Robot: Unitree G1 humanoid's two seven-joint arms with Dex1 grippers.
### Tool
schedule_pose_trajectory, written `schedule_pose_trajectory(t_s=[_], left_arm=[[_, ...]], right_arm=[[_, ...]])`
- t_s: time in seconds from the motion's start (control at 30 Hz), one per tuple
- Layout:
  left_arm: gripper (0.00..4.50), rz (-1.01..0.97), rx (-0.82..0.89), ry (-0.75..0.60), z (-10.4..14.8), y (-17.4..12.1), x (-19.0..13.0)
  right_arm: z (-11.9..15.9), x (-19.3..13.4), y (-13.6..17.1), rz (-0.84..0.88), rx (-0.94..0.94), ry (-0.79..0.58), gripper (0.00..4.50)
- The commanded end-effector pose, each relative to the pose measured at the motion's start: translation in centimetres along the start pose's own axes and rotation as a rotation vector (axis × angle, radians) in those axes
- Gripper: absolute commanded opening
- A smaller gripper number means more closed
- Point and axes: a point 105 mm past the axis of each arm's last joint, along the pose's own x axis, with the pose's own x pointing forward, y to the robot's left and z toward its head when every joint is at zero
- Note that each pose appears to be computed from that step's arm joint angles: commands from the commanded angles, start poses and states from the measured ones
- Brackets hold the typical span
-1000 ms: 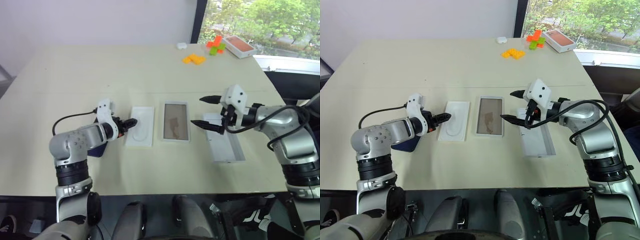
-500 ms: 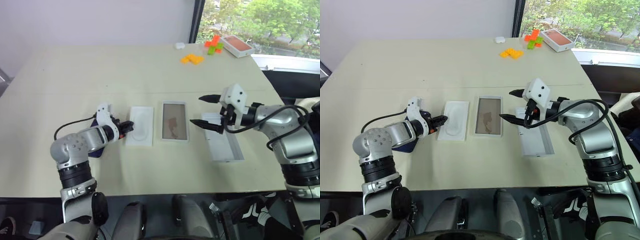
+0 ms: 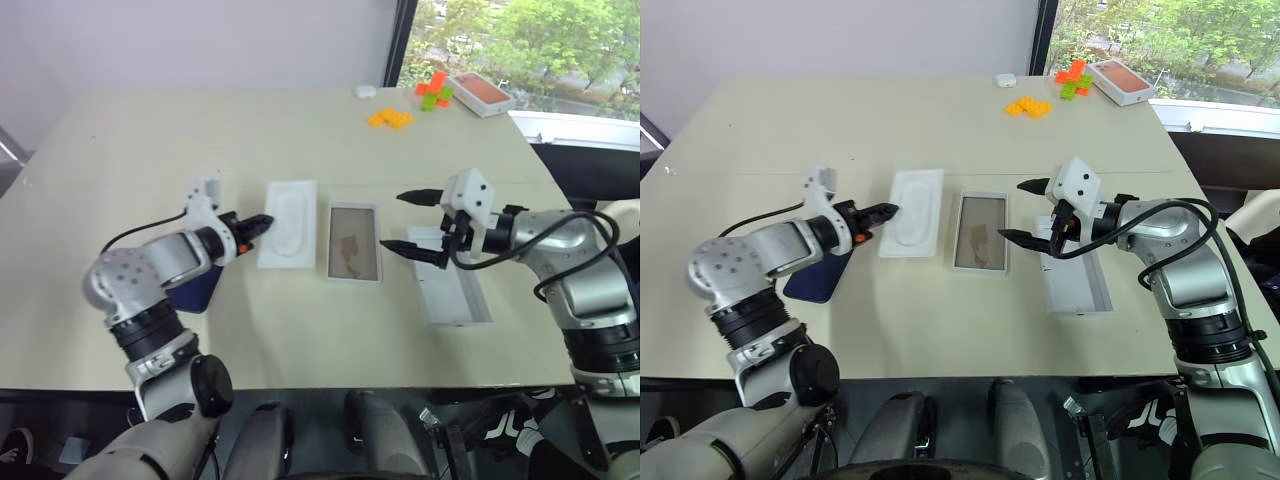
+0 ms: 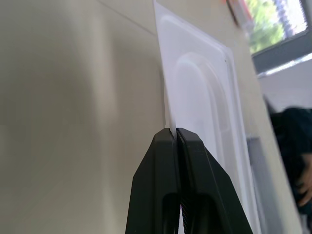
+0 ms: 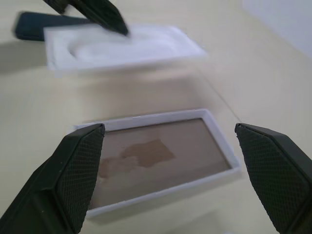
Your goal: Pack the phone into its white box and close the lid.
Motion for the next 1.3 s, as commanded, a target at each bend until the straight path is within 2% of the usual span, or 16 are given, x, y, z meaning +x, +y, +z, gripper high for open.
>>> schedule_pose_trajectory(t_s=[0.03, 0.23, 0.43, 0.57, 0.9, 1.1, 1.3], left_arm=[[0.02, 0.023, 0.013, -0.033, 0.1, -1.4, 1.8], [0.02, 0.052, 0.007, -0.051, -0.7, -2.5, 4.0], [0.02, 0.102, 0.028, -0.020, -1.4, -2.6, 6.0], [0.02, 0.064, 0.045, 0.001, -2.1, -4.2, 7.4], [0.02, -0.010, 0.169, 0.072, -3.2, -6.4, 8.3], [0.02, 0.009, 0.133, 0.093, -4.2, -6.1, 8.5], [0.02, 0.034, 0.150, 0.085, -3.7, -5.5, 8.5]], right_arm=[[-0.3, -2.6, 0.1, 0.040, -0.030, 0.038, 4.50], [-1.1, -3.9, -0.3, 0.014, -0.028, 0.077, 4.50], [-1.0, -3.4, -0.1, -0.004, -0.024, 0.063, 4.50], [-0.9, -3.3, -0.2, -0.021, -0.031, 0.060, 4.50], [-1.0, -3.2, -0.5, -0.057, -0.041, 0.063, 4.50], [-0.9, -3.2, -0.6, -0.066, -0.042, 0.061, 4.50], [-1.0, -3.3, -0.8, -0.072, -0.048, 0.069, 4.50]])
